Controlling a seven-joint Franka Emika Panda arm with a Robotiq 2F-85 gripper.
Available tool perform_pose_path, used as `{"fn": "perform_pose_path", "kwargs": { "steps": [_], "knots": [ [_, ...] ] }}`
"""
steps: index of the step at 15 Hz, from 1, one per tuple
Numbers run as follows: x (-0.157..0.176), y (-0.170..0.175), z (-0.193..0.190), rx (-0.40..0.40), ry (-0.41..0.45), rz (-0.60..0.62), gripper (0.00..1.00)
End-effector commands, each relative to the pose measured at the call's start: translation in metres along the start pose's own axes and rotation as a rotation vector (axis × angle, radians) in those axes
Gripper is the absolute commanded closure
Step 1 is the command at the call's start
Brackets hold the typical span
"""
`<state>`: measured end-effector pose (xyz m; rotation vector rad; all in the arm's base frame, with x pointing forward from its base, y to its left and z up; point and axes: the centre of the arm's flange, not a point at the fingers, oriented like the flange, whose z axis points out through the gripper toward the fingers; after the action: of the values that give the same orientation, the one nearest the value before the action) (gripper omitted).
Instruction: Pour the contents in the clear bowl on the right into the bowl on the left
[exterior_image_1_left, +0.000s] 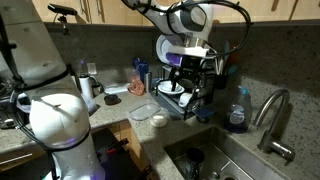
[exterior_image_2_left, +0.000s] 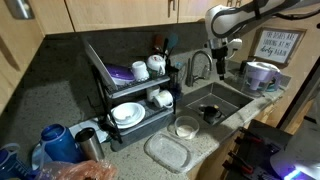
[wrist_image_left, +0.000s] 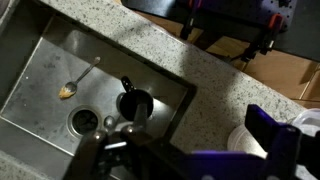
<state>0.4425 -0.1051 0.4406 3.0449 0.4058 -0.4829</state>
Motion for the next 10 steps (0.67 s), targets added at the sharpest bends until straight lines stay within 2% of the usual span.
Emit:
{"fn": "perform_pose_path", "kwargs": {
  "steps": [1, 7, 10],
  "knots": [
    [0.0, -0.001, 0.0, 0.0, -0.001, -0.001, 0.0],
    [0.0, -0.001, 0.0, 0.001, -0.001, -0.001, 0.0],
    [0.0, -0.012, 0.012, 0.022, 0.004, 0.004, 0.0]
  ]
}}
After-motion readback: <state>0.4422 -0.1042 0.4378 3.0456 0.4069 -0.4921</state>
